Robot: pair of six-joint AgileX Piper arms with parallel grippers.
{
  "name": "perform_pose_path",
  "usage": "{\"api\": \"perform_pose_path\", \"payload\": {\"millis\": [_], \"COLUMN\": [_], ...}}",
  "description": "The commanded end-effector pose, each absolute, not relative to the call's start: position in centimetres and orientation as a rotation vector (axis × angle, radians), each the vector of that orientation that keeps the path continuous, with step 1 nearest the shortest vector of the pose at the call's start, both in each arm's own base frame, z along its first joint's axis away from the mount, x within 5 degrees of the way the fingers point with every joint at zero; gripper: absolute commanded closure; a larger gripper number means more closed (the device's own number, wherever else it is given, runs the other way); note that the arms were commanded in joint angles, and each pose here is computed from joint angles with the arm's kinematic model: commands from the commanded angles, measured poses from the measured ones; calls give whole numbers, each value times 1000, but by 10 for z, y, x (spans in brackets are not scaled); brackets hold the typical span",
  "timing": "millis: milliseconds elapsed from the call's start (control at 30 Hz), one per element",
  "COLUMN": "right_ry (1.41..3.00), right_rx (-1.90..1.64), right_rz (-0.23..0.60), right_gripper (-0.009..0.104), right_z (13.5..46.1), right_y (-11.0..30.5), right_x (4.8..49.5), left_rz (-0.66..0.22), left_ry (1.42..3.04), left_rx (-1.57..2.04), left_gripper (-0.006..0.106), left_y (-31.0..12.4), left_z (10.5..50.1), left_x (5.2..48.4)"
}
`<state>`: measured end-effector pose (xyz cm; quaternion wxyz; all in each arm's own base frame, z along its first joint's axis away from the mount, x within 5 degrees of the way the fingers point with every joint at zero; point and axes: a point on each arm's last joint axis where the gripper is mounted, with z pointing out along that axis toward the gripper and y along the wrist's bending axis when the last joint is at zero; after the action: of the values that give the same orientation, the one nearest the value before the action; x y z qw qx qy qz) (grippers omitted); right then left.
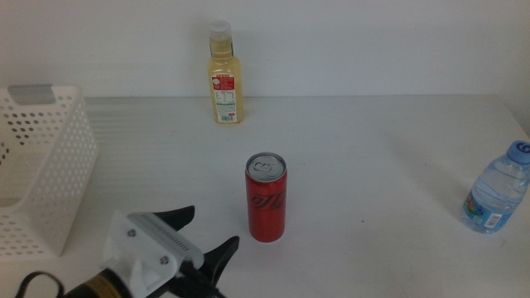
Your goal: Use arms to grab the bottles and put them into the dustbin to the left of the table.
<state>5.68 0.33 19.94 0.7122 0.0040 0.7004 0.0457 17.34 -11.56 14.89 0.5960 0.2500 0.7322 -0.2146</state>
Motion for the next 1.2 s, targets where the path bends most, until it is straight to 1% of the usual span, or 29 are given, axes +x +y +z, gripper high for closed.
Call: {"api": "perform_pose_path", "payload": {"millis": [0,333,500,833,1033,1167], "right_ry": [1442,1442,1442,1442,1442,1442], "right_rx": [1,1,1,1,1,1], "right_rz": [86,86,86,86,86,86], "right_gripper": [21,21,21,21,21,21], "right_z": [211,211,211,211,211,211], "right_y": [3,3,3,3,3,3], "right_x": [54,54,54,54,54,54], "left_rz": [-576,-616,-657,-669,-716,-733], "left_ry": [1507,1491,1480,1489,1501,1499], "left_rx": [520,542,550,589,593,611], "left_gripper": [10,10,10,10,10,10], "left_y": [-124,-143,-154,-170,-180,-186], "left_z": [171,170,171,170,167,165], "left_x": [181,206,220,242,253,260]}}
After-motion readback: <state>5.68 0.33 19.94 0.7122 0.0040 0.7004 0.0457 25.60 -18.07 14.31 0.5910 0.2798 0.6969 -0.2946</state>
